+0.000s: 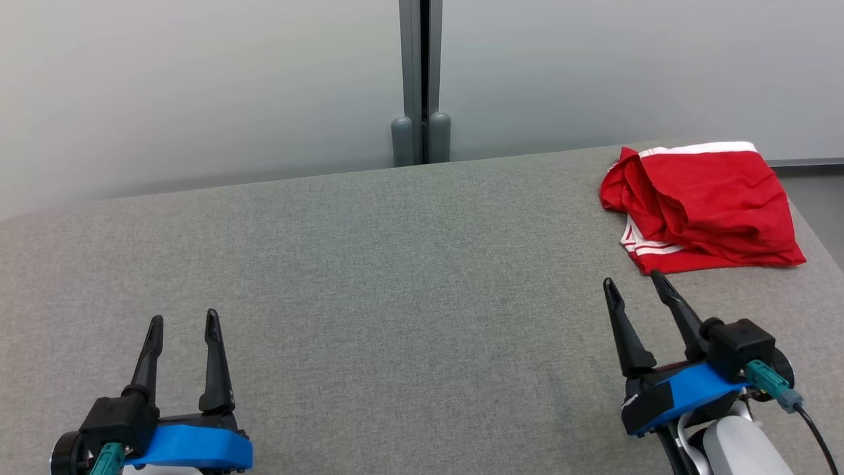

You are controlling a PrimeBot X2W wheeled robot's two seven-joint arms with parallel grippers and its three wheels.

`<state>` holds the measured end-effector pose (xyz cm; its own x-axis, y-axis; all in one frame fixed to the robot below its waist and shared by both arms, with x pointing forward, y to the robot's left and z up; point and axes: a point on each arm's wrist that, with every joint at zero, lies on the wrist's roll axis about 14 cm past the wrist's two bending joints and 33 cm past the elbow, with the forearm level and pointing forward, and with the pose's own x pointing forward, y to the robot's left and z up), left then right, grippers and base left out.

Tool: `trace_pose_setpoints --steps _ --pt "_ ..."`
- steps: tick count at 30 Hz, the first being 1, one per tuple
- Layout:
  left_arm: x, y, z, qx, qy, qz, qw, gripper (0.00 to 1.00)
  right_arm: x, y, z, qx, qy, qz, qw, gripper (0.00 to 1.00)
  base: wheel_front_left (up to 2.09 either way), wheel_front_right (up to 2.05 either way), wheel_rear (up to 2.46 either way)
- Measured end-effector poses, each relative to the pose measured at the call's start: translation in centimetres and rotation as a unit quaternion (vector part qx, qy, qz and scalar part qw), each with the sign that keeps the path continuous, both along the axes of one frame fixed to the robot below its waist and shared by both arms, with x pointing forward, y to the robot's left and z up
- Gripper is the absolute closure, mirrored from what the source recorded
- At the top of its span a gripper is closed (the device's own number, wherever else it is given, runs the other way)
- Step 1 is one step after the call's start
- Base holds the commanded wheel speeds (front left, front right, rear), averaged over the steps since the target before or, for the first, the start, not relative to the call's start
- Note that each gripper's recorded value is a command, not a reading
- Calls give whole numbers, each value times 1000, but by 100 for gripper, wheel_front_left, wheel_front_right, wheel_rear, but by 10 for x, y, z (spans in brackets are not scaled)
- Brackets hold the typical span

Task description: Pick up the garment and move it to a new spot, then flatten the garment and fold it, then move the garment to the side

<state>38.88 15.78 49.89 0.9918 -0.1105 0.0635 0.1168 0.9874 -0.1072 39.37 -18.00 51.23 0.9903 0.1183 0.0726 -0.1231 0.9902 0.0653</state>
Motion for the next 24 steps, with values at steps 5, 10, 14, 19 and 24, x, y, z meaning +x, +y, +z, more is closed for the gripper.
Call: trace_pose_setpoints --steps 5,10,14,19,24 --pt "-2 4 -1 1 2 6 1000 0 -2 1 3 -9 -7 -3 1000 0 0 0 0" --pt "-2 9 -4 3 6 14 1000 0 -2 3 6 -7 -15 -11 1000 0 0 0 0" --pt "-2 10 -5 3 7 15 1000 0 -4 2 8 -8 -18 -17 1000 0 0 0 0" --pt "-3 10 -7 3 11 16 1000 0 -4 3 13 -9 -27 -18 999 0 0 0 0" --pt "-4 9 -8 3 13 16 1000 0 -4 2 16 -10 -33 -20 999 0 0 0 0"
